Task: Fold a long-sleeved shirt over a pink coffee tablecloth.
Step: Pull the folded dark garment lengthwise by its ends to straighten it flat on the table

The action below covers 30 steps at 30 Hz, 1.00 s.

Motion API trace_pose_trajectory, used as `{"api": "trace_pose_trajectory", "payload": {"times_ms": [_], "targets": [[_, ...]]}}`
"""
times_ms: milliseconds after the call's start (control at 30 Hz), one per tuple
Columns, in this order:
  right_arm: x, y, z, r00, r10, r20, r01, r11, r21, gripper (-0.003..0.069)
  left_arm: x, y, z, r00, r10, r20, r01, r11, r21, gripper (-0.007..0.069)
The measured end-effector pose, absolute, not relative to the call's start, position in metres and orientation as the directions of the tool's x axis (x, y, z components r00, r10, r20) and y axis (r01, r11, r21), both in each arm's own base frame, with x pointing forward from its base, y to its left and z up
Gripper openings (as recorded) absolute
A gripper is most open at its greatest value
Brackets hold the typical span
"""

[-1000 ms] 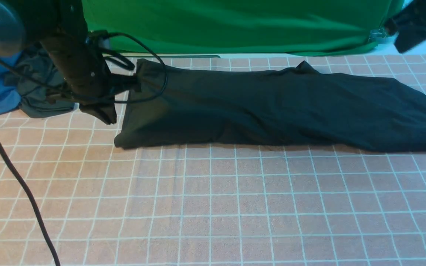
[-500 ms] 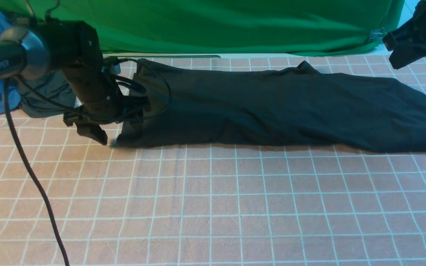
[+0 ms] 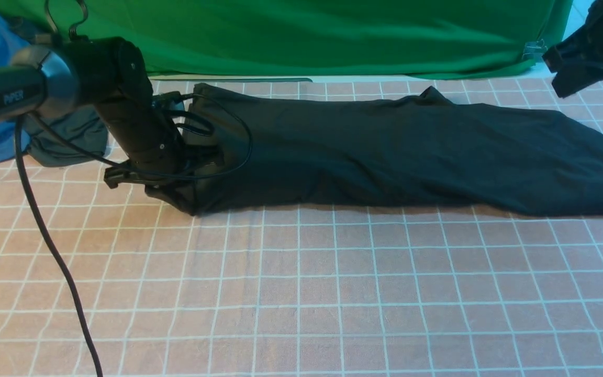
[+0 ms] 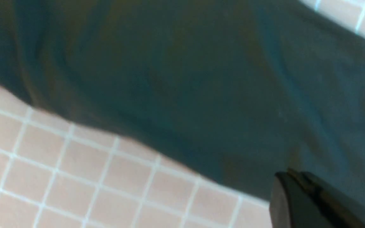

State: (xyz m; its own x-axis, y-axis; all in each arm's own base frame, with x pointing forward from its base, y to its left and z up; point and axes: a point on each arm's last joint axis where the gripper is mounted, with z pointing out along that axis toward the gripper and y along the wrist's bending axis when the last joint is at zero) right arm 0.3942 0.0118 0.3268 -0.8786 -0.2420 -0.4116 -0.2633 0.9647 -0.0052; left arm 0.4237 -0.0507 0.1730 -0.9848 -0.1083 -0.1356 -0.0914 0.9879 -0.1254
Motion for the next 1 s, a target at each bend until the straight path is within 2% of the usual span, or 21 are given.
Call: {"api": "trace_pose_trajectory", "payload": {"times_ms": [67,133,167,200,300,400,433,567,667,800,967,1000], "targets": [[0.392,0.007,0.325,-0.895,-0.227,-0.384,-0.239,0.971,-0.018,0.0039,0.422,-0.049,0.178,-0.985,-0.095,-0.141,-0.081,0.991,-0.103,0.0047],[0.386,-0.011,0.319,-0.929,-0.157,-0.334,-0.148,0.988,-0.052,0.0039,0.416,-0.042,0.201,-0.981,-0.084,-0.175,-0.078,0.996,-0.043,0.0047],[0.385,-0.011,0.318,-0.931,-0.153,-0.331,-0.144,0.988,-0.053,0.0039,0.416,-0.041,0.203,-0.981,-0.085,-0.176,-0.080,0.996,-0.038,0.0047],[0.379,-0.025,0.311,-0.950,-0.100,-0.297,-0.087,0.995,-0.058,0.0039,0.411,-0.033,0.219,-0.975,-0.094,-0.204,-0.094,0.996,-0.010,0.0047],[0.365,-0.053,0.287,-0.979,-0.003,-0.206,0.009,0.998,-0.057,0.0065,0.404,-0.015,0.242,-0.961,-0.134,-0.243,-0.139,0.990,0.002,0.0047],[0.357,-0.072,0.265,-0.985,0.084,-0.148,0.090,0.995,-0.037,0.0179,0.401,-0.004,0.248,-0.956,-0.161,-0.244,-0.169,0.986,0.011,0.0047],[0.356,-0.078,0.258,-0.983,0.109,-0.148,0.114,0.993,-0.028,0.0246,0.401,-0.001,0.249,-0.956,-0.166,-0.242,-0.174,0.985,0.015,0.0047],[0.364,-0.082,0.241,-0.968,0.169,-0.188,0.165,0.986,0.035,0.0510,0.400,0.001,0.248,-0.956,-0.171,-0.240,-0.181,0.983,0.017,0.0047],[0.378,-0.073,0.229,-0.952,0.198,-0.236,0.178,0.979,0.103,0.0623,0.401,0.001,0.247,-0.954,-0.178,-0.242,-0.185,0.983,0.009,0.0047],[0.390,-0.069,0.205,-0.954,0.204,-0.221,0.180,0.976,0.124,0.0624,0.403,0.001,0.244,-0.954,-0.180,-0.240,-0.186,0.983,0.004,0.0047],[0.397,-0.067,0.172,-0.964,0.221,-0.148,0.198,0.968,0.156,0.0573,0.404,0.001,0.242,-0.955,-0.180,-0.235,-0.186,0.983,0.004,0.0047],[0.397,-0.066,0.169,-0.968,0.207,-0.142,0.184,0.970,0.161,0.0539,0.404,0.001,0.242,-0.955,-0.181,-0.235,-0.187,0.982,0.003,0.0047]]}}
